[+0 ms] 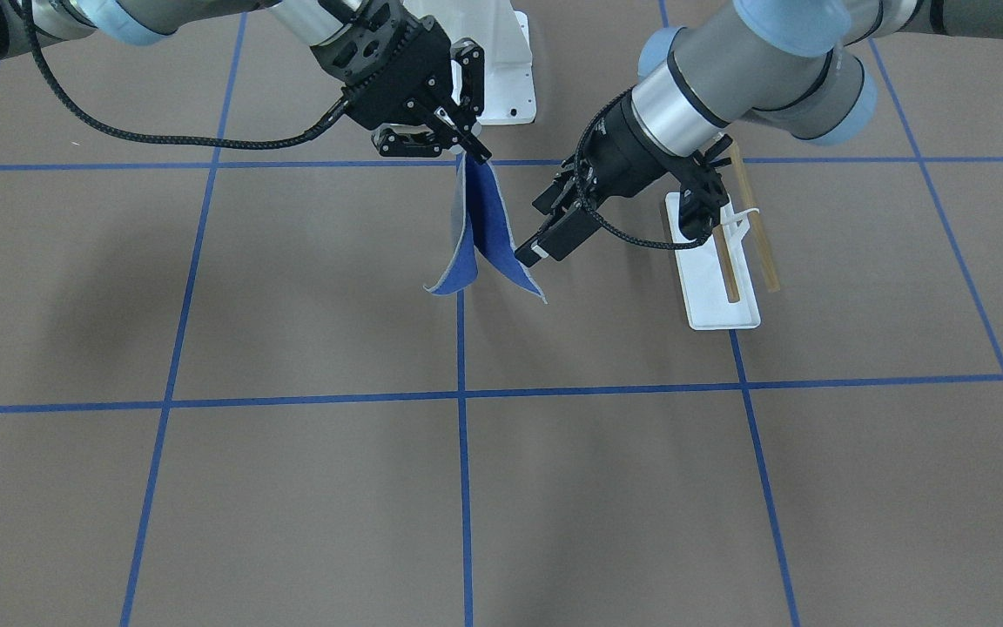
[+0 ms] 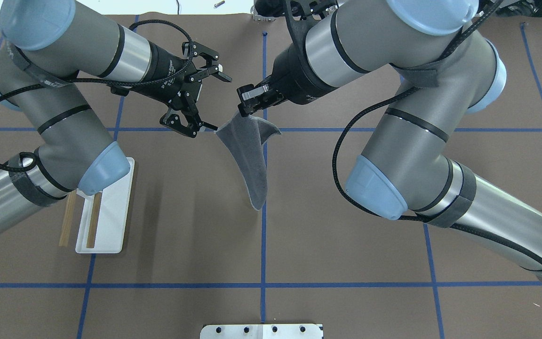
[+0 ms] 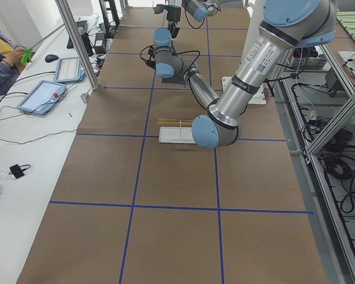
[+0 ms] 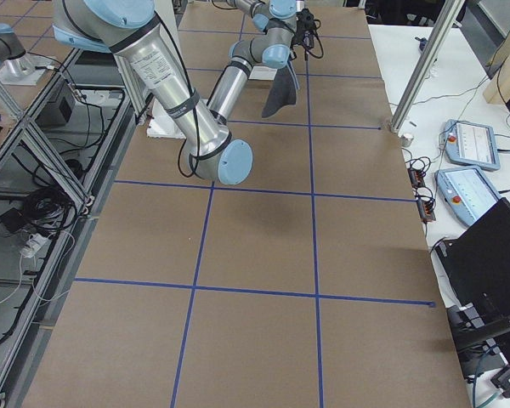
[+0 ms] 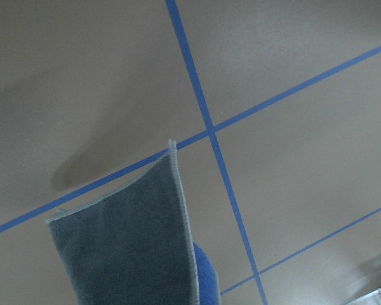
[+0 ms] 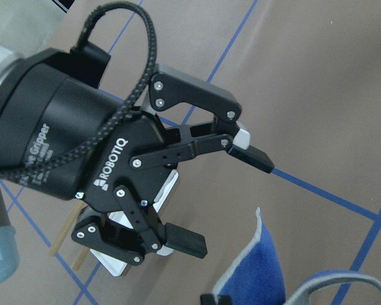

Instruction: Hang towel on rack

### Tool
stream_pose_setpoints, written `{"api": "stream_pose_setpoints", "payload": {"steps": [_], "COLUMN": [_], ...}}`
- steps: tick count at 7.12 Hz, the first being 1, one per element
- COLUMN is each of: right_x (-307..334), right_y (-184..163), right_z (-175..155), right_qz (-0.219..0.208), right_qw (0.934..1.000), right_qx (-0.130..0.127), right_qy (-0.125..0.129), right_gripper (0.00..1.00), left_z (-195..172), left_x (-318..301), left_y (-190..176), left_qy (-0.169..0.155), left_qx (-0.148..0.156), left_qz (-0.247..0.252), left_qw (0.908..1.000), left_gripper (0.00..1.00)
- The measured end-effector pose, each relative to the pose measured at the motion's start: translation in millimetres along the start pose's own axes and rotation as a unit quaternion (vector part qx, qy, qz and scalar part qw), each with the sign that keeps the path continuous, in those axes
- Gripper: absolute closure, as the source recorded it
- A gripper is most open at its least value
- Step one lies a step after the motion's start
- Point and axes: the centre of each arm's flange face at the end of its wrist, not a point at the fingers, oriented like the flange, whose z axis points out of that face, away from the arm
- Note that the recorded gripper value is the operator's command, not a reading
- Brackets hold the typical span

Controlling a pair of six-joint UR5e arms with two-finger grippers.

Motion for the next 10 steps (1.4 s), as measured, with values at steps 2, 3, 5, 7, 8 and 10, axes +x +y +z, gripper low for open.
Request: {"api": "stream_pose_setpoints", "payload": {"steps": [2, 3, 5, 7, 8, 10], "right_x": [-6, -8, -9, -8, -8, -5], "right_y": [-3, -5, -6, -6, -5, -6], "right_z": [-1, -1, -1, 0, 0, 0], "right_qz": [-0.021, -0.025, -0.027, -0.027, -0.028, -0.019], "right_qw": [0.9998, 0.9996, 0.9995, 0.9995, 0.9995, 0.9995], "right_qx": [0.007, 0.012, 0.015, 0.015, 0.016, 0.025], "right_qy": [-0.001, 0.000, 0.000, 0.000, 0.000, 0.007], "right_gripper": [1.00, 1.00, 1.00, 1.00, 0.75, 0.00], "left_z": [9, 12, 16, 16, 16, 16], "left_x": [-6, -9, -12, -13, -13, -13], "left_y": [3, 5, 5, 4, 4, 3], "left_qy": [-0.007, -0.010, -0.014, -0.014, -0.015, -0.015], "left_qx": [-0.003, -0.004, -0.004, -0.004, -0.004, -0.004], "left_qz": [-0.001, -0.001, -0.007, -0.009, -0.010, -0.009], "left_qw": [1.0000, 0.9999, 0.9999, 0.9998, 0.9998, 0.9998], "left_gripper": [0.20, 0.37, 0.84, 1.00, 1.00, 1.00]}}
